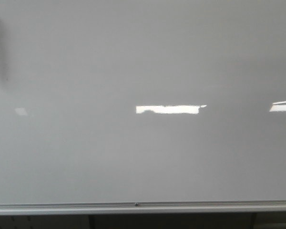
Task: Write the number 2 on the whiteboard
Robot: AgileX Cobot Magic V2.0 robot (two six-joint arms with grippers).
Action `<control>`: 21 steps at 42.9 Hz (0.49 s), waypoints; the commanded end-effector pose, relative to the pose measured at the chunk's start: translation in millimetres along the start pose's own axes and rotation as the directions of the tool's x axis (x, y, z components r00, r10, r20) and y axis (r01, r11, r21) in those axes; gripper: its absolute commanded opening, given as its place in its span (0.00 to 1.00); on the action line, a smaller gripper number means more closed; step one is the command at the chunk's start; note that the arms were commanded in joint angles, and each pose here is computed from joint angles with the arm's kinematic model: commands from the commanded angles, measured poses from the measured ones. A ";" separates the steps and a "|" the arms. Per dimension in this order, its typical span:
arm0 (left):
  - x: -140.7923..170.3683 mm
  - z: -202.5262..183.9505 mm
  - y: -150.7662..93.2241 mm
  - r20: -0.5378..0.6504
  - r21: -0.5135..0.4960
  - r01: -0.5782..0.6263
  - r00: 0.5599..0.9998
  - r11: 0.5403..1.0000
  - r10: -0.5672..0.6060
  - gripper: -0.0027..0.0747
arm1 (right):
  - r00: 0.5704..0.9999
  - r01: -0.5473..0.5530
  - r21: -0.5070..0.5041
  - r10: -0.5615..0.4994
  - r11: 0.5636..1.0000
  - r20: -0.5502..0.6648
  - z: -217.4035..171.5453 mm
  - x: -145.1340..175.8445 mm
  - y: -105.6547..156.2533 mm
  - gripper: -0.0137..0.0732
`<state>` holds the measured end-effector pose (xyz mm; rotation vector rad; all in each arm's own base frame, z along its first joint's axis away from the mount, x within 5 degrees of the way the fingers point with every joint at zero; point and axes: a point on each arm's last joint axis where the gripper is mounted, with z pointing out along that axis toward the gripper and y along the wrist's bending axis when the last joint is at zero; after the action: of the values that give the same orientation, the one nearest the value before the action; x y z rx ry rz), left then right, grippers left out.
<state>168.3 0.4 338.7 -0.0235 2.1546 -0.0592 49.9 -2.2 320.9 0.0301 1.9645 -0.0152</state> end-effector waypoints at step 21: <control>-47.7 107.8 5.2 -0.048 -0.001 0.058 0.997 0.998 -0.058 0.65 | 0.996 0.012 0.006 -0.012 1.000 0.088 -2.3 -15.7 -0.3 0.80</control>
<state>270.2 4.5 300.5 -0.0600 2.3147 -0.0727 49.9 -2.2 320.9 0.0301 1.9645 -0.0152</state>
